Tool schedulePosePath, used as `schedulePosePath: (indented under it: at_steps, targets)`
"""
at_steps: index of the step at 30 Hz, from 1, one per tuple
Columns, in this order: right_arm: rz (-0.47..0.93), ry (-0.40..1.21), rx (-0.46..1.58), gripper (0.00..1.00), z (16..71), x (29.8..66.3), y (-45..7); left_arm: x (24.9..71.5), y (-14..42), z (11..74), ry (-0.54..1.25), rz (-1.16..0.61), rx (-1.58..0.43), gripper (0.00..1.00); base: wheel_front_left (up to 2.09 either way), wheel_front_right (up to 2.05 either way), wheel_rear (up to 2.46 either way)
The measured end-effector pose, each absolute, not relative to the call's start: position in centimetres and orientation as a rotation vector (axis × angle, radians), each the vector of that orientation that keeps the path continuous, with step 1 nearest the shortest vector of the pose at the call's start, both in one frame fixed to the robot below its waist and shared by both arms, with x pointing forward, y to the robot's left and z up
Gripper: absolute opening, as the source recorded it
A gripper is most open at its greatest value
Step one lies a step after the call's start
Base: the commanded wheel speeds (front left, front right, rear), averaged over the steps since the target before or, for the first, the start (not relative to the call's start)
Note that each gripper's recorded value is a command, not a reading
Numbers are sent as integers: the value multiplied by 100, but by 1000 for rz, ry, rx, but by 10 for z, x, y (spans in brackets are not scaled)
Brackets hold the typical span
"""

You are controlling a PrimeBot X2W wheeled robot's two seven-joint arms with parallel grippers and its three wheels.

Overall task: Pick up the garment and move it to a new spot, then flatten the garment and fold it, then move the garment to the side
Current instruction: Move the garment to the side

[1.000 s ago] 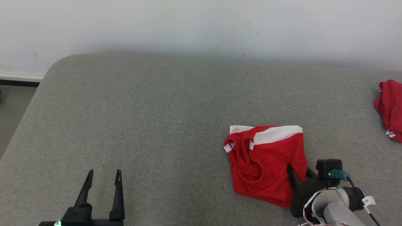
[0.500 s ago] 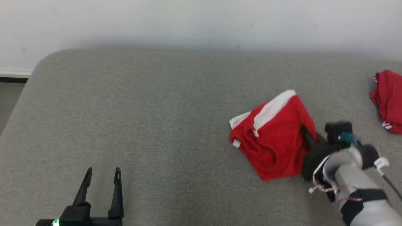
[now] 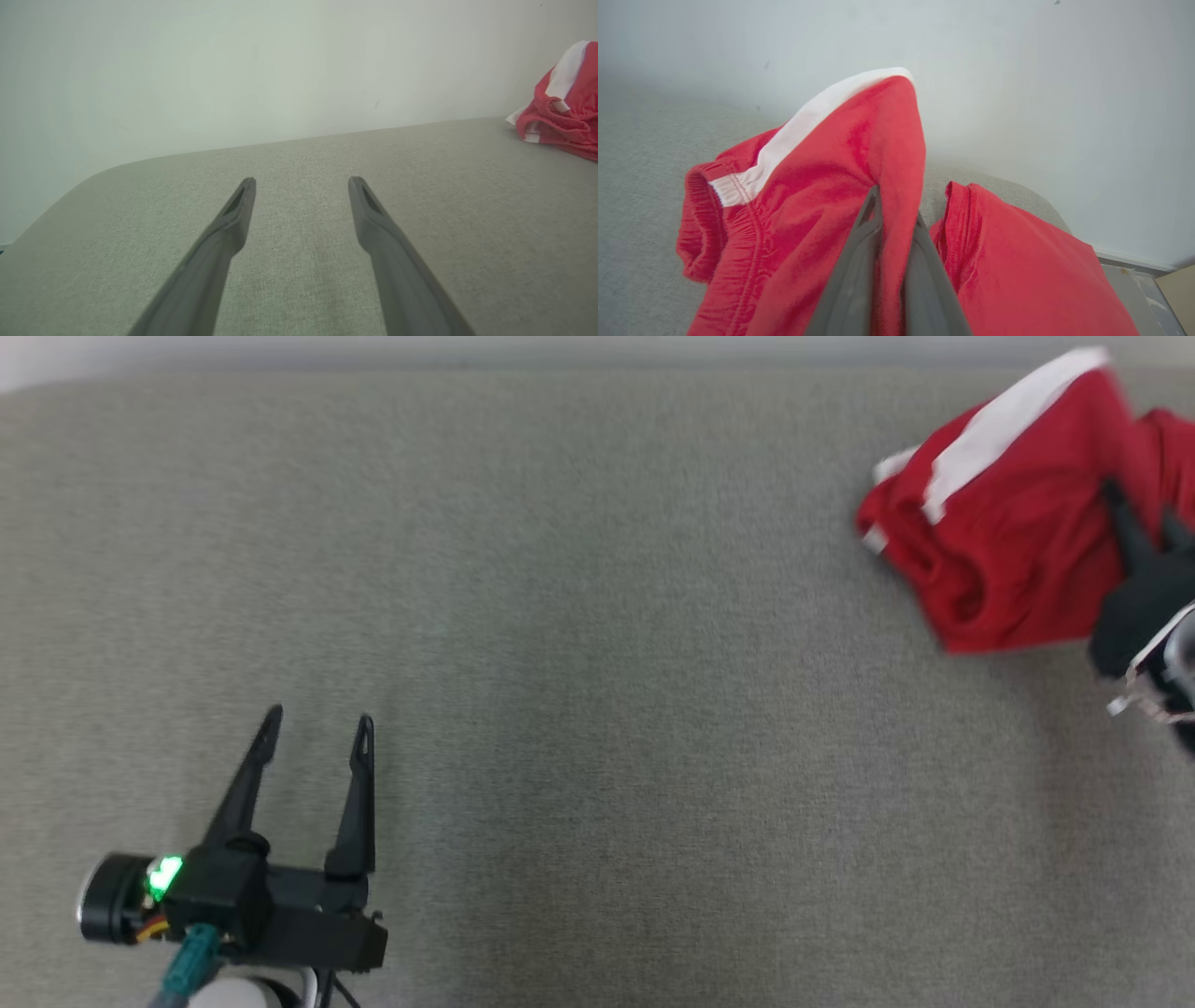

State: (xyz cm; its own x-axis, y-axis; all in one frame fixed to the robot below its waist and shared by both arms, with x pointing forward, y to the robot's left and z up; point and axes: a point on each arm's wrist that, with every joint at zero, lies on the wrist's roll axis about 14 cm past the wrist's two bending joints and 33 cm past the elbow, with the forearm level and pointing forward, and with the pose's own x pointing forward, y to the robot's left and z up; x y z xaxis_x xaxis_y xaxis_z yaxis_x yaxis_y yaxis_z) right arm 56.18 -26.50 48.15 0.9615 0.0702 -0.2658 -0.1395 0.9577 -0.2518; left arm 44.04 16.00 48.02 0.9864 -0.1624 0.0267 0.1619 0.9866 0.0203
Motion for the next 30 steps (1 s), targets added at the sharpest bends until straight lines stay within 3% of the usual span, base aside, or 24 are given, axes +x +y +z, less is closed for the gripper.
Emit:
schedulePosePath:
  at_steps: [7,18,30]
  targets:
    - [15,282,-326,0,480,578,-319,474,140,476,-63,-251,48,100,0,0,0]
    - [-145,343,-409,0,481,565,-400,504,98,481,-115,-380,63,100,0,0,0]
    - [-270,367,-498,0,492,566,-454,522,80,474,-113,-432,80,100,0,0,0]
